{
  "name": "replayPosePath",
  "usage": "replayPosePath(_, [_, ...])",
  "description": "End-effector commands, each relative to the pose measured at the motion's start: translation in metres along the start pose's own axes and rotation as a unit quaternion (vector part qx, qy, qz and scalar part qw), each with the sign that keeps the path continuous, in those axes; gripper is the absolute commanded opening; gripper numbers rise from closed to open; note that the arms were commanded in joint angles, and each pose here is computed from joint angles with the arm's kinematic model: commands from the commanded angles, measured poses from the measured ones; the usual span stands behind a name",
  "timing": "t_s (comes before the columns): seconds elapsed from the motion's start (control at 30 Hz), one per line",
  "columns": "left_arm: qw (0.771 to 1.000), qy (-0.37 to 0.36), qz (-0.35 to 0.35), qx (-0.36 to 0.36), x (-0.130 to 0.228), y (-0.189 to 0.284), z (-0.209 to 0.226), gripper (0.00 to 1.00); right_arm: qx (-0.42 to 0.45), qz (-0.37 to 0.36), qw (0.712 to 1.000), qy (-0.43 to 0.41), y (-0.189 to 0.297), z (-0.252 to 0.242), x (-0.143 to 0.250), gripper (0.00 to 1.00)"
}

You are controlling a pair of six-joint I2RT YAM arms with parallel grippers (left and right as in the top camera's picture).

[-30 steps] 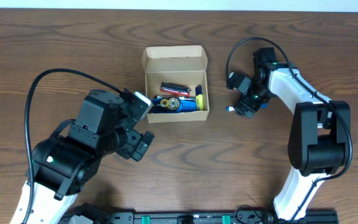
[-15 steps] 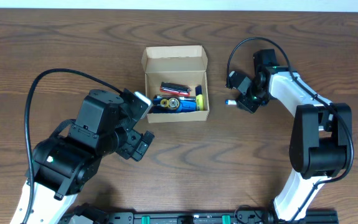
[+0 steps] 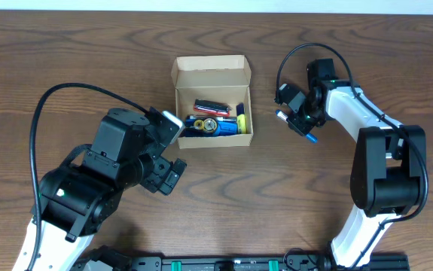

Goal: Pack container
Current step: 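Lower the right gripper and grasp the blue-capped marker, then carry the blue-capped marker with the right gripper into the box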

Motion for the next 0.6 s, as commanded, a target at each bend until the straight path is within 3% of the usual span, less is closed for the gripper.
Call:
replayPosePath(0.0, [1.0, 0.005, -0.004, 0.001, -0.003, 0.003, 0.0, 0.95, -0.01, 0.028, 0.999, -0.039, 0.001, 0.008, 0.01, 0.01])
replayPosePath(0.2, [1.0, 0.005, -0.004, 0.001, -0.003, 0.003, 0.0, 0.95, 0.025, -0.009, 0.999, -0.028, 0.058, 0.002, -0.023, 0.01])
replayPosePath(0.57, [1.0, 0.005, -0.004, 0.001, -0.003, 0.003, 0.0, 0.95, 0.098, -0.2, 0.974, 0.047, 0.165, 0.023, -0.117, 0.01])
Point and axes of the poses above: each gripper's point midway between its finger pads, its own y axis back along the fingers, its own z axis along the line the jaws close on, x = y × z, the point moved 1 cm from there along y, back along the fingers, and after that the axes turned 12 degrees about y, right-handed, at the moved point
